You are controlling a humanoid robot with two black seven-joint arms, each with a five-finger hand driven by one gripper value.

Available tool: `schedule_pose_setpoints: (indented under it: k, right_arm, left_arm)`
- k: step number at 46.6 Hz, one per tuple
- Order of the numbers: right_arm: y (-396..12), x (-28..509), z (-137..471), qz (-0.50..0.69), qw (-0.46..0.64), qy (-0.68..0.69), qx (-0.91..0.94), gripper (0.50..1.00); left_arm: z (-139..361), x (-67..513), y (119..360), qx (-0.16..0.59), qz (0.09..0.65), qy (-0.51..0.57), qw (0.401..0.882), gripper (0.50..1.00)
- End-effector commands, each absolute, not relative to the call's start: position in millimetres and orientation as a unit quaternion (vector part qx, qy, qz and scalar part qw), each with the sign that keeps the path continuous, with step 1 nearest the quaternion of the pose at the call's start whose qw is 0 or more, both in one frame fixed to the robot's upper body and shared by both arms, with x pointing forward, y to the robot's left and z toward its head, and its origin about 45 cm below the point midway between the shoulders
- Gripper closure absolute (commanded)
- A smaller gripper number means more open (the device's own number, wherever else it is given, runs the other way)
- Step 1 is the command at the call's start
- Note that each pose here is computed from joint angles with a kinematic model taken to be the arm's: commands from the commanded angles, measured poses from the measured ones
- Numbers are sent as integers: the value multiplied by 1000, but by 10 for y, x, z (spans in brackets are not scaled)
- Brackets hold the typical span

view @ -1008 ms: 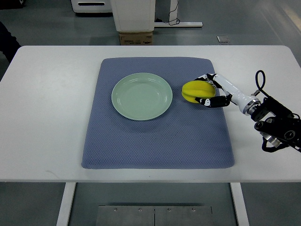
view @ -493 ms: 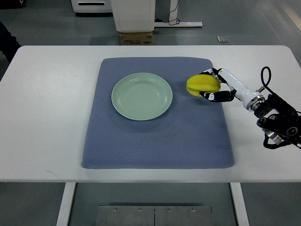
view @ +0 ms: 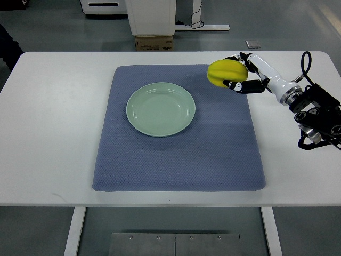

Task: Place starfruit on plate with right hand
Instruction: 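Lift the starfruit and carry it over the green plate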

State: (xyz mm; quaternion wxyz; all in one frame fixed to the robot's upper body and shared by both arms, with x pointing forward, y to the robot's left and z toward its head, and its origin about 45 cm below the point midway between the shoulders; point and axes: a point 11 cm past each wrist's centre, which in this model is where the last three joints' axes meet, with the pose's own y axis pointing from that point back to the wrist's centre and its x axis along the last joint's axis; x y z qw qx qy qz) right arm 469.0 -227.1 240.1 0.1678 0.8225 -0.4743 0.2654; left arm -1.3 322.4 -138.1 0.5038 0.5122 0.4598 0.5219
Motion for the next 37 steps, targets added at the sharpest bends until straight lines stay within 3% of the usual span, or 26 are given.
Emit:
schedule_pose_setpoints:
  k: [1,19,37]
  right_arm:
    - [-2143,4710,2463,266,159,-463,830,1000]
    - [-1389,4586,2342,244,131,-414,867,1000]
    - [-956,4426,2221,227,115,-384,888,1000]
  left_arm:
    - [-1381,-13,3223,512,522,460,504,500]
    - [-1381,-13,3229,513,522,459,503,500]
    - [-1381,-13,3228,513,522,459,503,500]
